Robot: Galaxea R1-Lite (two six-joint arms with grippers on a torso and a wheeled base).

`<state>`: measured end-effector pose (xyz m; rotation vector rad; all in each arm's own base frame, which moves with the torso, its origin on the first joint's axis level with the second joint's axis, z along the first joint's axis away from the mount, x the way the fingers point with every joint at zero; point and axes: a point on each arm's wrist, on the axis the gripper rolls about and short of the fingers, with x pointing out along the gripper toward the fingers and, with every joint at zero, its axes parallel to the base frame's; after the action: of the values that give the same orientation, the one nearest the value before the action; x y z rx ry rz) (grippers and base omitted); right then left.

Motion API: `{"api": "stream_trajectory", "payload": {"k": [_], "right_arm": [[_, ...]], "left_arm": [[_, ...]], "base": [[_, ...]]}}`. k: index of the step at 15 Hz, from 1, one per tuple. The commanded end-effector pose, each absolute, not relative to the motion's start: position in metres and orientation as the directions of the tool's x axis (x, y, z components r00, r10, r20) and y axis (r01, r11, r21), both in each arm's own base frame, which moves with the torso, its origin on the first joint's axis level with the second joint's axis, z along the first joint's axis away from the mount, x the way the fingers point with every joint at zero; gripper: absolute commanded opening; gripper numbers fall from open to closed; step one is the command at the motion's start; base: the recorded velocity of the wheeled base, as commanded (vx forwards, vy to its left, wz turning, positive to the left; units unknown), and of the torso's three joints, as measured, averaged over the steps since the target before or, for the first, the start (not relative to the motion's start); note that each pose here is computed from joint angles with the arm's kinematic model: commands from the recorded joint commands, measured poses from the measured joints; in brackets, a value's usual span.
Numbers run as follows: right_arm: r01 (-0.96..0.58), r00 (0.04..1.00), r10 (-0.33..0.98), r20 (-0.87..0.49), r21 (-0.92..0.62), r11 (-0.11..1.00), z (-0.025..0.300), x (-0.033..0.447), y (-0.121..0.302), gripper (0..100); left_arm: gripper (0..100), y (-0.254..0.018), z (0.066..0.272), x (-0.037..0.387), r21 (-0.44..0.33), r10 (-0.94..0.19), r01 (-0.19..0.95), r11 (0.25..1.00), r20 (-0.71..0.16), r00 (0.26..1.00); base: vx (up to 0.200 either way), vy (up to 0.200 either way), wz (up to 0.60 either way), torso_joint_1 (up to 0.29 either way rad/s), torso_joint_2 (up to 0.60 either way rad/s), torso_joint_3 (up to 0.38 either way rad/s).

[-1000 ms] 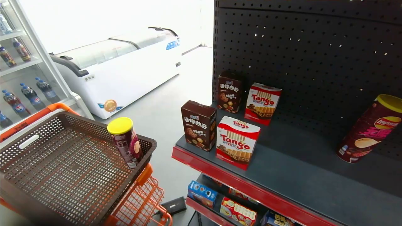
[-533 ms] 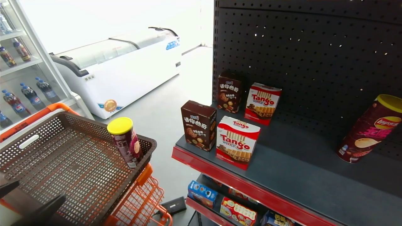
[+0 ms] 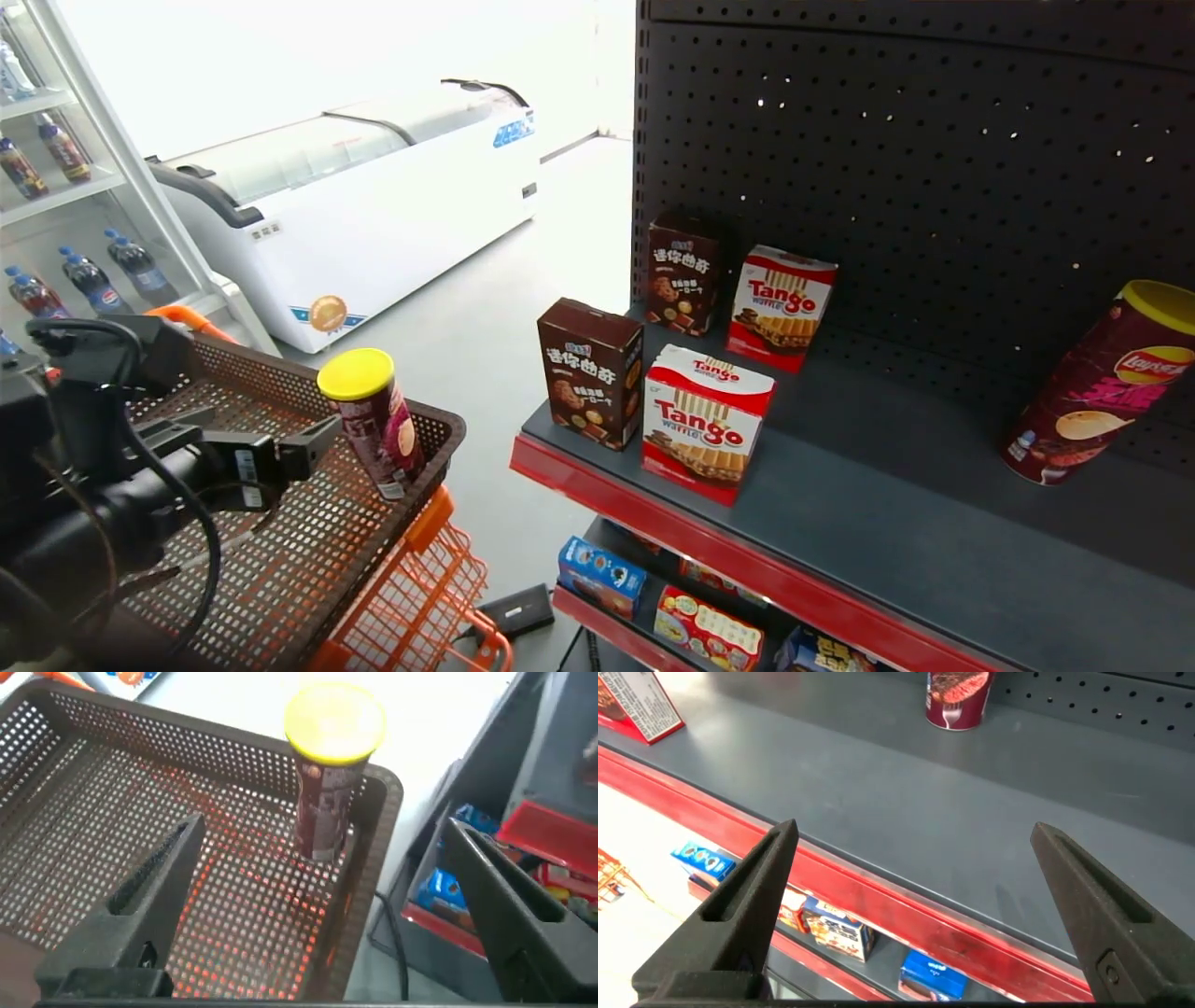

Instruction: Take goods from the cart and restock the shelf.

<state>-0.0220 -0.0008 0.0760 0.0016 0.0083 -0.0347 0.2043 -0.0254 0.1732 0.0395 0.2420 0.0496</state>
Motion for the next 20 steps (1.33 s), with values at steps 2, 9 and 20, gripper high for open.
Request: {"api": "stream_trajectory", "payload": {"k": [2, 9, 20], "right_arm": [[0.035, 0.999, -0.035, -0.008, 0.001, 0.999, 0.076, -0.022, -0.001, 100], [0.035, 0.999, -0.035, -0.008, 0.001, 0.999, 0.076, -0.022, -0.001, 100], [0.035, 0.999, -0.035, -0.008, 0.001, 0.999, 0.076, -0.022, -0.001, 100]], "left_arm": [[100, -0.028, 0.132, 0.254, 0.07, 0.088, -0.071, 0.995, -0.278, 0.957], [100, -0.018, 0.082, 0.301, 0.081, 0.136, -0.123, 0.989, -0.182, 0.974], [100, -0.023, 0.061, 0.356, 0.071, 0.135, -0.127, 0.989, -0.138, 0.981]], "base": [[0.0, 0.0, 0.0, 0.0, 0.0, 0.0], [0.0, 0.0, 0.0, 0.0, 0.0, 0.0], [0.0, 0.0, 0.0, 0.0, 0.0, 0.0]]}}
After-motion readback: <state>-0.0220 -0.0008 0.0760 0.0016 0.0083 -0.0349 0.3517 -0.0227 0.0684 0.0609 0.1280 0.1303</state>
